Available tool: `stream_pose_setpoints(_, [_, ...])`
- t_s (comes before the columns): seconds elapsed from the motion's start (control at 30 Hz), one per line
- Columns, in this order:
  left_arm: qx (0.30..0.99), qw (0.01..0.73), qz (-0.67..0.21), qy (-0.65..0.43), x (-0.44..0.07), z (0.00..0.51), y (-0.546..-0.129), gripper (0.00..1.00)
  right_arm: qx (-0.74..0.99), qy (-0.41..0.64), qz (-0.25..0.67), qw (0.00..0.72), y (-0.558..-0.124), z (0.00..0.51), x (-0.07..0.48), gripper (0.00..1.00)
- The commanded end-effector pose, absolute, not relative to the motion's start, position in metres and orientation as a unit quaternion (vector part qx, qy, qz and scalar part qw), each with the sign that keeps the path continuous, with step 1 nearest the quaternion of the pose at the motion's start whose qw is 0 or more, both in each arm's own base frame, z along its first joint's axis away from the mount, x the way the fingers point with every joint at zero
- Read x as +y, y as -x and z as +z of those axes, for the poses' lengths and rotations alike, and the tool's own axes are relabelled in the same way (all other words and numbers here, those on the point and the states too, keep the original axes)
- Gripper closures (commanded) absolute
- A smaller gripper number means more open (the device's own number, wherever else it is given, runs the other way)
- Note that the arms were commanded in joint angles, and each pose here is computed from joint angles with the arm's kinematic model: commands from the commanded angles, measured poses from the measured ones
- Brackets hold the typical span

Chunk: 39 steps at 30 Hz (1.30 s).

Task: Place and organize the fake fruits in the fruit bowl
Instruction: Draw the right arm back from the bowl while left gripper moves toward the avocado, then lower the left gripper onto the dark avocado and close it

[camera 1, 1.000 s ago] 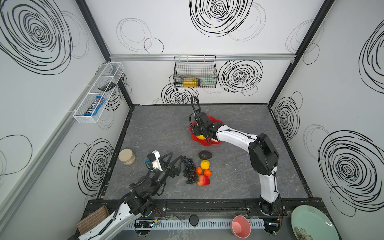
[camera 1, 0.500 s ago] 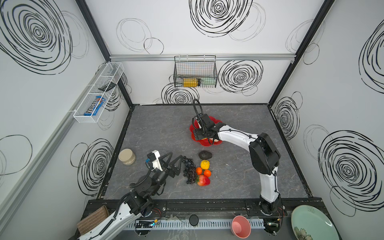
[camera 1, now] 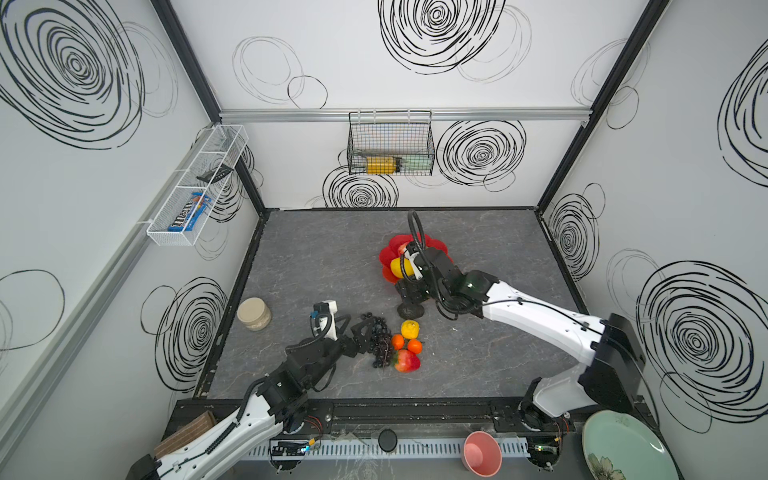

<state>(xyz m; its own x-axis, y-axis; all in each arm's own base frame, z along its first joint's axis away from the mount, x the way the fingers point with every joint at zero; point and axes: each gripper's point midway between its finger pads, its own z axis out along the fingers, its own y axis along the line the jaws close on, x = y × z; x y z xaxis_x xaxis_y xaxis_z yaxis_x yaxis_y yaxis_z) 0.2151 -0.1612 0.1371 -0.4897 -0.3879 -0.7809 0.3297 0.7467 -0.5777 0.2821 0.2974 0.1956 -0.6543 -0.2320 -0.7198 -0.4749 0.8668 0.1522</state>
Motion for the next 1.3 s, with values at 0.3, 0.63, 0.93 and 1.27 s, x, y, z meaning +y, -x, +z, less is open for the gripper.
stream_pose_setpoints(0.3, [0.851,0.405,-0.327,-0.066,-0.223,0.165,-0.225,0.04,0.872,0.095,0.275,0.395,-0.205,0.198,0.213,0.13])
stream_pose_setpoints(0.63, [0.901,0.342,-0.239,-0.122,-0.276,0.133,-0.248,0.01,0.852,0.035,0.325,0.410,-0.184,0.189,0.184,0.13])
stream_pose_setpoints(0.93, [0.921,0.314,-0.203,-0.107,-0.287,0.107,-0.273,0.01,0.852,0.038,0.338,0.398,-0.177,0.182,0.185,0.13])
stream_pose_setpoints(1.27, [0.930,0.289,-0.201,-0.102,-0.300,0.084,-0.293,0.03,0.851,0.039,0.342,0.396,-0.176,0.179,0.185,0.13])
